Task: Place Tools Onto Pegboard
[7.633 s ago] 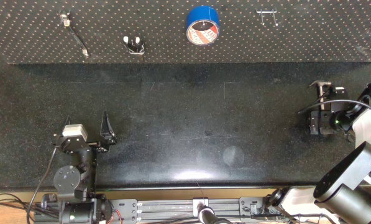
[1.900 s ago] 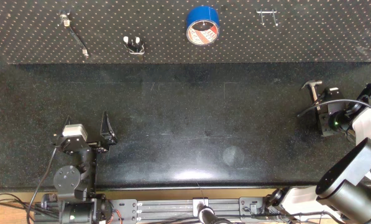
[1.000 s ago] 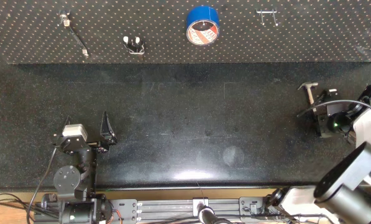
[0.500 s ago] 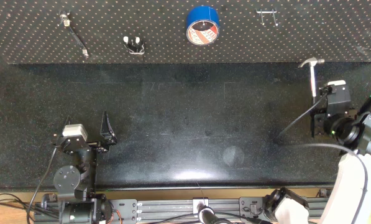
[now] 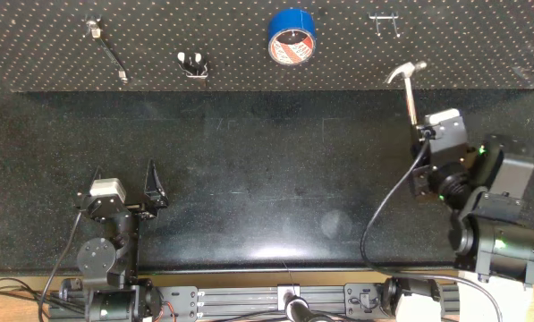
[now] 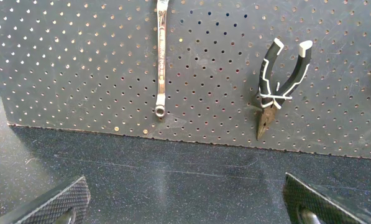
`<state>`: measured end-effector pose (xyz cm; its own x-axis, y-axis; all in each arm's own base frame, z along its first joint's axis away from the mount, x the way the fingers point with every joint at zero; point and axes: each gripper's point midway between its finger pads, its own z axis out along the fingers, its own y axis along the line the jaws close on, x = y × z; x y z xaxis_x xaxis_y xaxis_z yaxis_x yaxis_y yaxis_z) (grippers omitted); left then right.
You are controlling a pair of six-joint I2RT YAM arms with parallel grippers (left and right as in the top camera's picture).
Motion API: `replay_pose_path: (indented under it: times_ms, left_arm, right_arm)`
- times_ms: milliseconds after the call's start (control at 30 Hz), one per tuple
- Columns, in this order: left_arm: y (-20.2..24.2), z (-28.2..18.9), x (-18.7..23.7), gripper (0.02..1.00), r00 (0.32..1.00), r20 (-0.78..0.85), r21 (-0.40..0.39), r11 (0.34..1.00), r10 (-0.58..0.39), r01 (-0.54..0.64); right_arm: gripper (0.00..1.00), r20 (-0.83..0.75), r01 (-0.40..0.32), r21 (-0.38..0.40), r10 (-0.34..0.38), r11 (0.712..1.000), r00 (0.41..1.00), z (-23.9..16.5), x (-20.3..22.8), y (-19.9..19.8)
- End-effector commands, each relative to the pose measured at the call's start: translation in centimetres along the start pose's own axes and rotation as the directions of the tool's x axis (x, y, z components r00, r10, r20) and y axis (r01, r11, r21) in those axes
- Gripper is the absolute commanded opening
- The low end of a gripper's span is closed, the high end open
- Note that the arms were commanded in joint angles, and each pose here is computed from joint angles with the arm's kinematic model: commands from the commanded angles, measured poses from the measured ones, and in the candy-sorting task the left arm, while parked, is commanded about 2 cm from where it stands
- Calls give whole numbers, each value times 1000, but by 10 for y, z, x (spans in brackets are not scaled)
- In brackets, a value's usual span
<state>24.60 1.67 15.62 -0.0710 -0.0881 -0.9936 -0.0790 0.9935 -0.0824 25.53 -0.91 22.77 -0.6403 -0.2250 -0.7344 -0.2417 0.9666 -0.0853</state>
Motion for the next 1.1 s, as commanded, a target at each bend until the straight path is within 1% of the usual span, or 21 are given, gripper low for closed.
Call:
replay_pose_path:
  times_ms: [33,67,167,433,567,700,900,1100]
  left_arm:
    - [-2,-1,0,993,1000,-1,11,1000,-12,12]
    - [-2,-1,0,996,1000,-1,11,1000,-12,12]
    - [-2,-1,0,996,1000,-1,11,1000,-12,12]
    - [-2,-1,0,996,1000,0,11,1000,-12,12]
    - [-2,-1,0,996,1000,0,11,1000,-12,12]
    - [-2,-1,0,996,1000,-1,11,1000,-12,12]
    - [-2,-1,0,996,1000,-1,11,1000,-12,12]
    - [-2,-1,0,996,1000,0,11,1000,-12,12]
  right_arm:
    - [77,99,-67,78,59,995,993,-27,-33,-10]
    - [75,114,-61,75,52,995,992,-31,-38,-8]
    - [75,139,-81,68,71,994,988,-35,-48,-7]
    - [75,122,-83,58,76,995,990,-10,-57,-16]
    - [75,126,-59,33,54,998,991,6,-68,-12]
    - [77,126,-44,36,39,998,991,24,-76,-15]
    - [75,99,15,77,-22,997,995,47,-82,-12]
    - [75,90,26,55,-31,998,995,65,-86,-6]
